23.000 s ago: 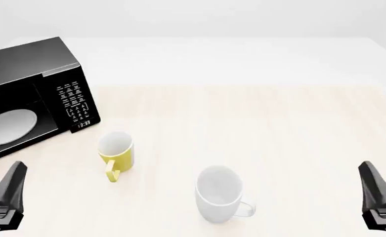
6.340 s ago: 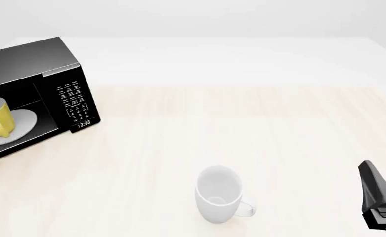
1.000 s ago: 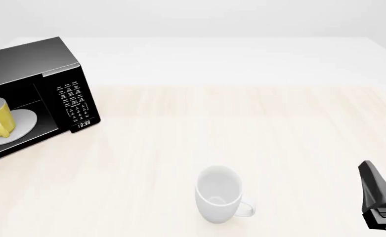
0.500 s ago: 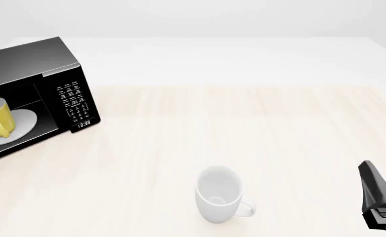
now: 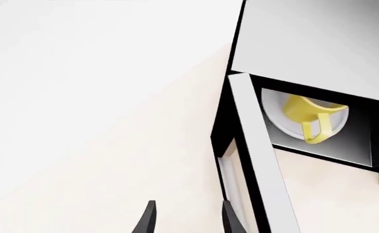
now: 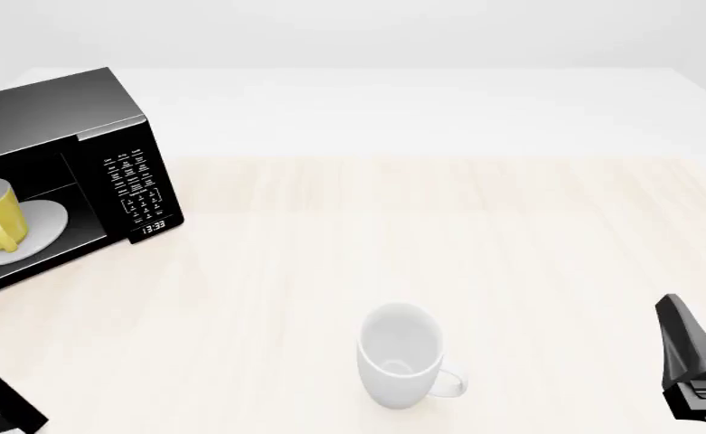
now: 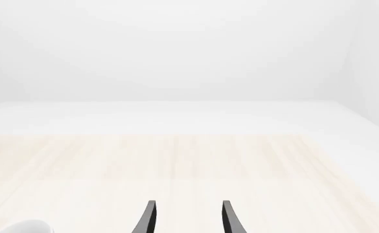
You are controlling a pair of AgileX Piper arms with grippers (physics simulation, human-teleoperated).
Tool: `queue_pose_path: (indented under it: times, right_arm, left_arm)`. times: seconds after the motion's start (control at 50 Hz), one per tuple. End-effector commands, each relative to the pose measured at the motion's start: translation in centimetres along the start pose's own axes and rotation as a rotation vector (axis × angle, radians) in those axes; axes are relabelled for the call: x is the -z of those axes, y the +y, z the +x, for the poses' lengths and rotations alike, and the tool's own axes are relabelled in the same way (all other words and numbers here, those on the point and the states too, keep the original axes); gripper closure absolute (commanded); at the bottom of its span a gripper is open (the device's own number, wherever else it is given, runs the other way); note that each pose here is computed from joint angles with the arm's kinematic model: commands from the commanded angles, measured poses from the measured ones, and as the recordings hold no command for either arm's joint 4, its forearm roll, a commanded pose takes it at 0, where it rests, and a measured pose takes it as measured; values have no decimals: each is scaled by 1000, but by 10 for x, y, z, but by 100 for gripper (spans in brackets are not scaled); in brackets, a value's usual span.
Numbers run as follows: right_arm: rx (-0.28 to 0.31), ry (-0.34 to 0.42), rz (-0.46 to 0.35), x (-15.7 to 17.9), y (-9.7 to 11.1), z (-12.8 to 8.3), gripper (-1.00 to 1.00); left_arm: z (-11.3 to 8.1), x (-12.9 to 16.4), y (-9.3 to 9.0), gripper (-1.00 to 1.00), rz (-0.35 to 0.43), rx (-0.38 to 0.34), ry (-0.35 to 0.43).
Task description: Put the yellow and white mug in the microwave and close it.
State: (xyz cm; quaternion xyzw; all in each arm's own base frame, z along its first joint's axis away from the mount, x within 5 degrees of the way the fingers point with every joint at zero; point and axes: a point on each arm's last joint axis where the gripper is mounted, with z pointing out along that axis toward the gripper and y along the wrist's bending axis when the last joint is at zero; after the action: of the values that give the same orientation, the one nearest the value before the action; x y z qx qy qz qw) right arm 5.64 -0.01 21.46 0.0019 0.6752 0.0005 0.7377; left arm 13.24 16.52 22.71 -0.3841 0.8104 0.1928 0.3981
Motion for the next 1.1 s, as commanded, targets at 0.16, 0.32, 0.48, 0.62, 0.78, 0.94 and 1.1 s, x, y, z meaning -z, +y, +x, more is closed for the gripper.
queue_pose_path:
  times: [0.16, 0.32, 0.48, 0.62, 0.78, 0.94, 1.1]
  right_arm:
    - [0, 0, 0, 0, 0, 0, -100]
    - [0, 0, 0, 0, 0, 0, -100]
    - [0, 0, 0, 0, 0, 0, -100]
    - [0, 0, 0, 0, 0, 0, -100]
    - [0, 0, 0, 0, 0, 0, -100]
    - [0, 0, 0, 0, 0, 0, -100]
    - [0, 0, 0, 0, 0, 0, -100]
  left_arm:
    - [6, -3, -14, -100, 53, -59, 7]
    - [9, -6, -21, -100, 78, -72, 14]
    - [10, -7, -26, -100, 96, -82, 15]
    - [12, -7, -32, -100, 116, -91, 16]
    - [13, -4, -37, -100, 137, -100, 9]
    - [12, 4, -42, -100, 162, -110, -22]
    - [9, 10, -47, -100, 185, -120, -46]
